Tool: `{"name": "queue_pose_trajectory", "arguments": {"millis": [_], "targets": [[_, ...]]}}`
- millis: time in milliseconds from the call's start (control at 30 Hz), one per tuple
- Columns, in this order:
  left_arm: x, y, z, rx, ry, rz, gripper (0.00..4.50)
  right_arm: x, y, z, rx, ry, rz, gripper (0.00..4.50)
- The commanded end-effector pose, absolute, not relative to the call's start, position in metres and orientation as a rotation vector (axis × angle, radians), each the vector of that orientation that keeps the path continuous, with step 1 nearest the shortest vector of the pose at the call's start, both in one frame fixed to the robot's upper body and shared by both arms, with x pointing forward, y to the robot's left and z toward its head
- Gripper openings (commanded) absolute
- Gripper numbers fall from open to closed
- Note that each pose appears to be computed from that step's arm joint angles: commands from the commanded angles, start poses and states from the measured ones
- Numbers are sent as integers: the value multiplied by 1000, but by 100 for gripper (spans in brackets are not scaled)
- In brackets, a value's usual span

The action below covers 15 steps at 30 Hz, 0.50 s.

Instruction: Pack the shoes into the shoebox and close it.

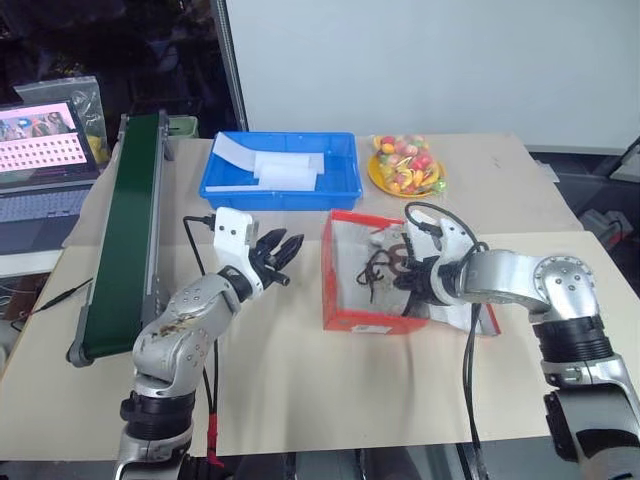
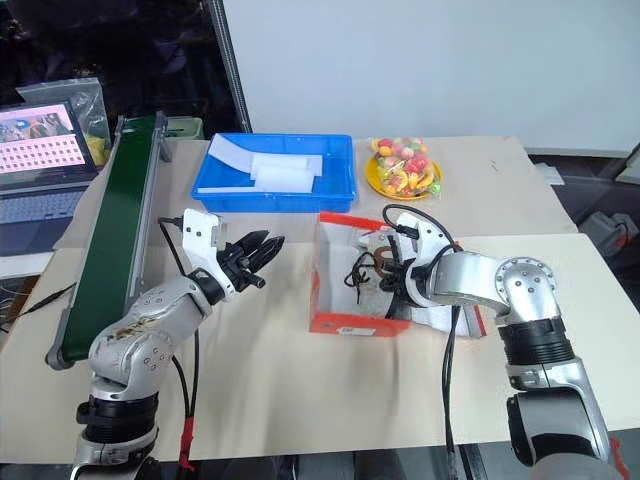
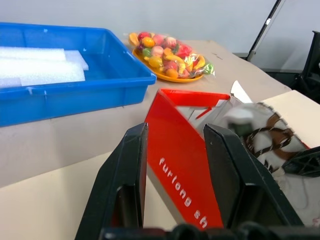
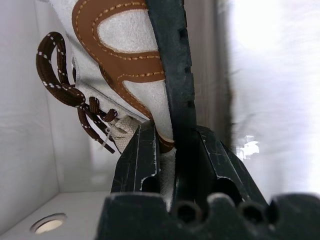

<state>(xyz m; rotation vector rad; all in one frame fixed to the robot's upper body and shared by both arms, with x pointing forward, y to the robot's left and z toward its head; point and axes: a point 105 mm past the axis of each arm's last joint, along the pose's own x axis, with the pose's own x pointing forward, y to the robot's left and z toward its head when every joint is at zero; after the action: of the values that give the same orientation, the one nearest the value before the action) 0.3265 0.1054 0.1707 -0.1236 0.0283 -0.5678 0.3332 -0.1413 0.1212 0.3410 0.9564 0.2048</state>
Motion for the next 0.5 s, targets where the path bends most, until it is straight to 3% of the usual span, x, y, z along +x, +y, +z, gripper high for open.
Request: {"name": "queue_pose_trajectory", "arguments": {"millis": [33, 67, 333, 500], "targets": [[319, 102, 183, -112, -19, -582, 187, 340, -143, 126, 316, 952, 228, 75], [319, 102, 183, -111, -19, -581, 187, 341, -143, 127, 312, 953, 233, 75], [318, 105, 184, -105, -23, -561, 196, 359, -134, 150, 321, 885, 281, 339], [320, 105, 185, -105, -26, -562, 196, 366, -121, 179, 313, 781, 343, 339]]}}
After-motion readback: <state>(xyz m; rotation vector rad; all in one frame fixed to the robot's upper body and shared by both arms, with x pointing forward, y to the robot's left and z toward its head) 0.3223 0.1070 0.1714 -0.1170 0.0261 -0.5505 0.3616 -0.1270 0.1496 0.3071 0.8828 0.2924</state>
